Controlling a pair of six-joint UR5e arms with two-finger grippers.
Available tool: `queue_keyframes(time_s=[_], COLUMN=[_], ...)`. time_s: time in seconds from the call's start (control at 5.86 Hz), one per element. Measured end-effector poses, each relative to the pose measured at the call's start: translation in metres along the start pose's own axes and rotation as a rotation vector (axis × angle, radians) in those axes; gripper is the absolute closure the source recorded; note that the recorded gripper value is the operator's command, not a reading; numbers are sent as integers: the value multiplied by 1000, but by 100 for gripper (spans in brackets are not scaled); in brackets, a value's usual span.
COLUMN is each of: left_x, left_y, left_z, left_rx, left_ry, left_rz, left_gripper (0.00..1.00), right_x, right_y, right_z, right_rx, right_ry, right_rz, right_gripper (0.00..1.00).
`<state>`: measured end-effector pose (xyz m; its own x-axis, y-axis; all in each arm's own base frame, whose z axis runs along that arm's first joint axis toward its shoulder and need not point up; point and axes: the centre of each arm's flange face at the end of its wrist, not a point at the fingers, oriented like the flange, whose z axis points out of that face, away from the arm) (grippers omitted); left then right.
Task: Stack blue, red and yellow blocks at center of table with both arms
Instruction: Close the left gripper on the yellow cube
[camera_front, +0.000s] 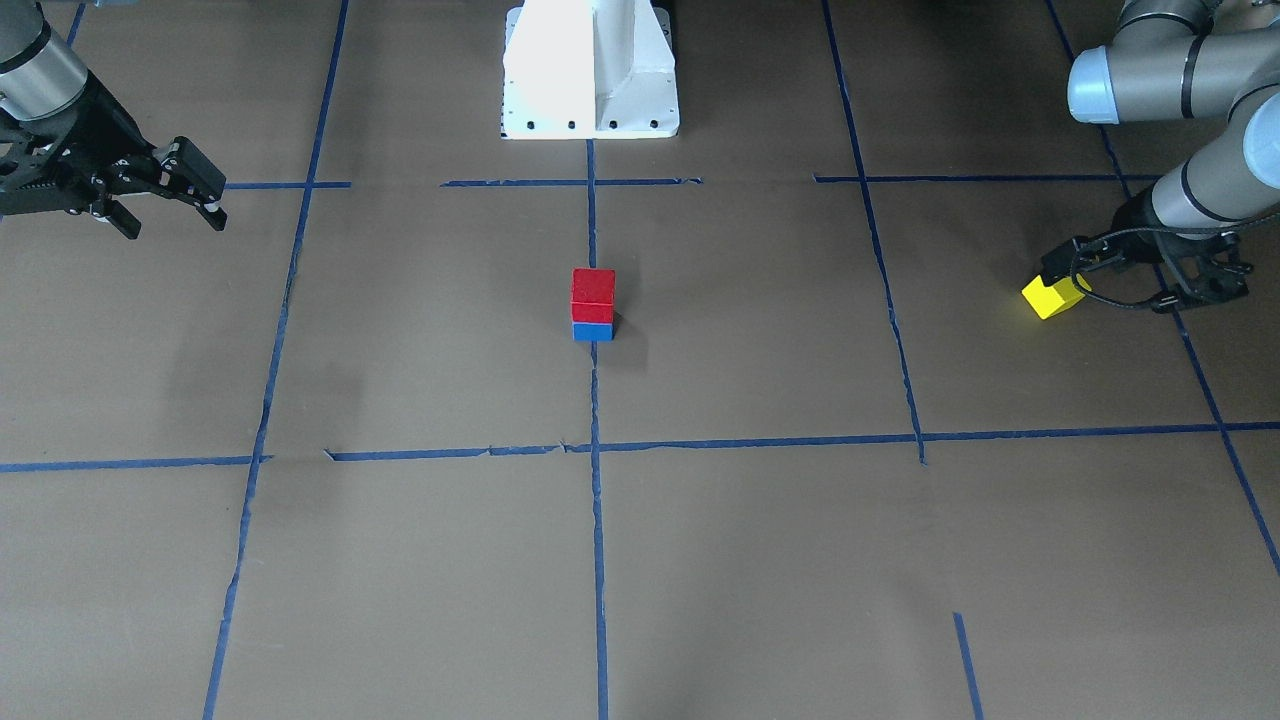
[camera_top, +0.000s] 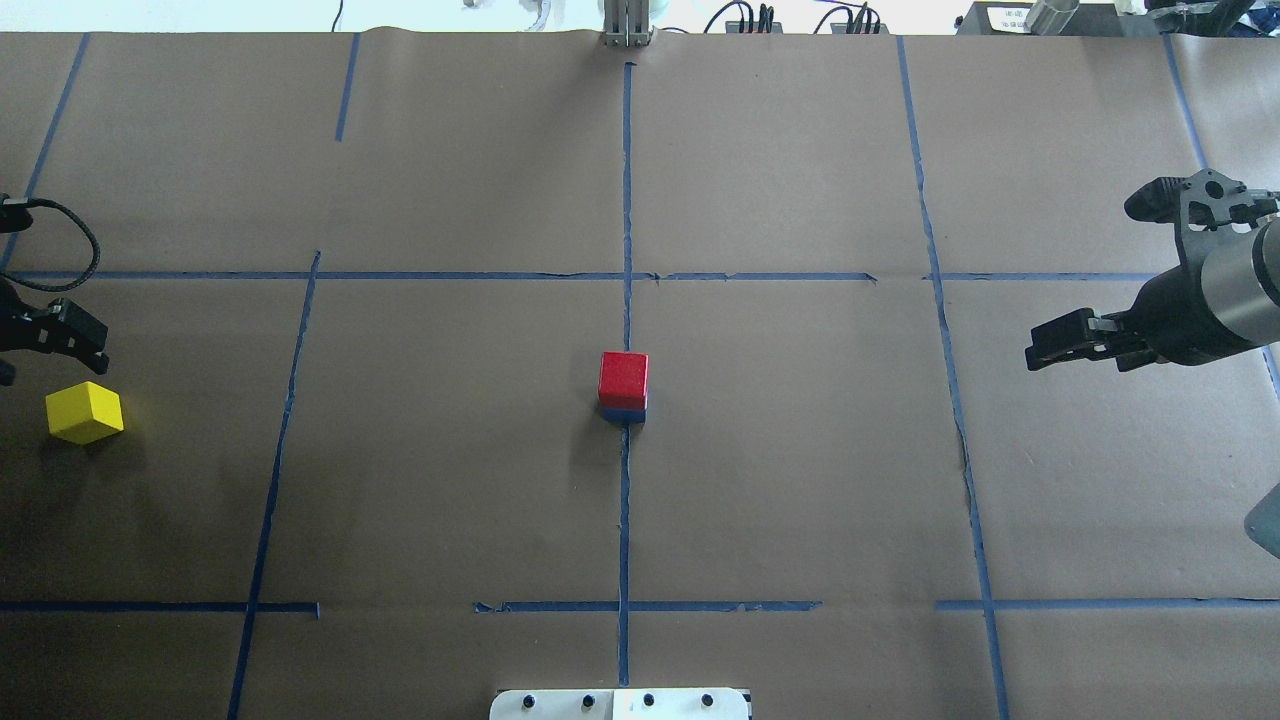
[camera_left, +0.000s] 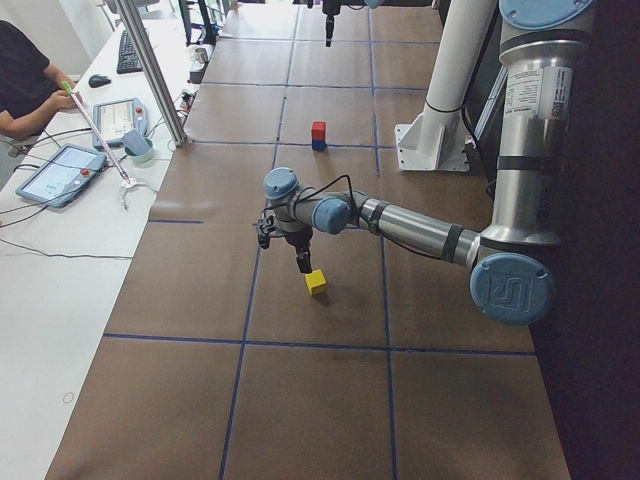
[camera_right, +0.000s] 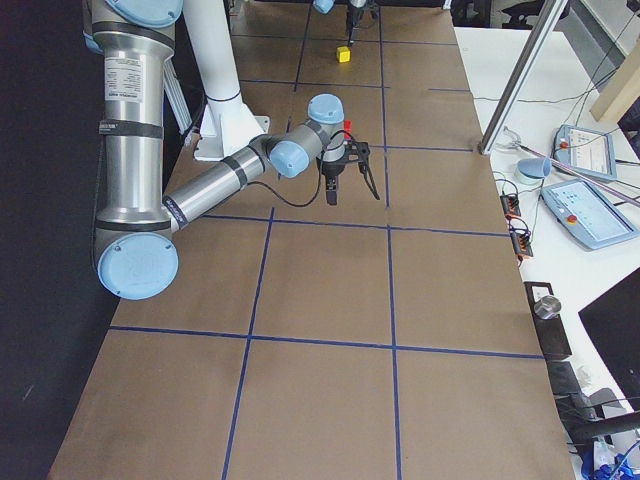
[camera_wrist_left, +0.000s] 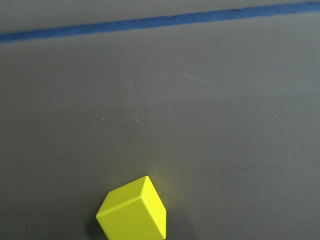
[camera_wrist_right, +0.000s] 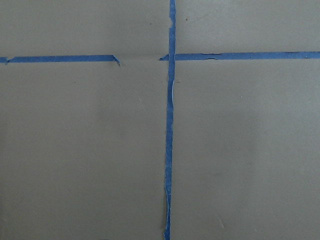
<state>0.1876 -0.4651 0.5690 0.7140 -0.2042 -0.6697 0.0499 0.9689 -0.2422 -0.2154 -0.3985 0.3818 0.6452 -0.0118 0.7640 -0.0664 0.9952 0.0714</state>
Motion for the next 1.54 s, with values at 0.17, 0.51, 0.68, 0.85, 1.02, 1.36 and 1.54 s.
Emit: queue_keyframes(time_s=[0.17, 0.51, 0.68, 0.85, 1.02, 1.36, 1.54], left_x=[-27, -30, -29, -31, -32, -29, -26], left_y=[0, 8, 9, 8, 7, -8, -13], left_z=[22, 27, 28, 32, 36, 48, 51], left_rx=[25, -12, -38, -48, -53, -61, -64], left_ry=[33, 130, 152, 153, 148, 137, 135], left_rz=[-65, -139, -144, -148, -152, -161, -160], left_gripper=[0, 0, 0, 0, 0, 9, 67], right_x=[-2, -6, -8, -8, -9, -12, -12], right_y=[0, 3, 4, 5, 5, 7, 7], right_z=[-2, -10, -12, -14, -15, -19, -21], right_rx=[3, 13, 16, 17, 18, 22, 22], right_ry=[-3, -15, -18, -20, -21, -29, -32], right_rz=[0, -4, -6, -7, -7, -13, -14], right_gripper=[0, 0, 0, 0, 0, 0, 0])
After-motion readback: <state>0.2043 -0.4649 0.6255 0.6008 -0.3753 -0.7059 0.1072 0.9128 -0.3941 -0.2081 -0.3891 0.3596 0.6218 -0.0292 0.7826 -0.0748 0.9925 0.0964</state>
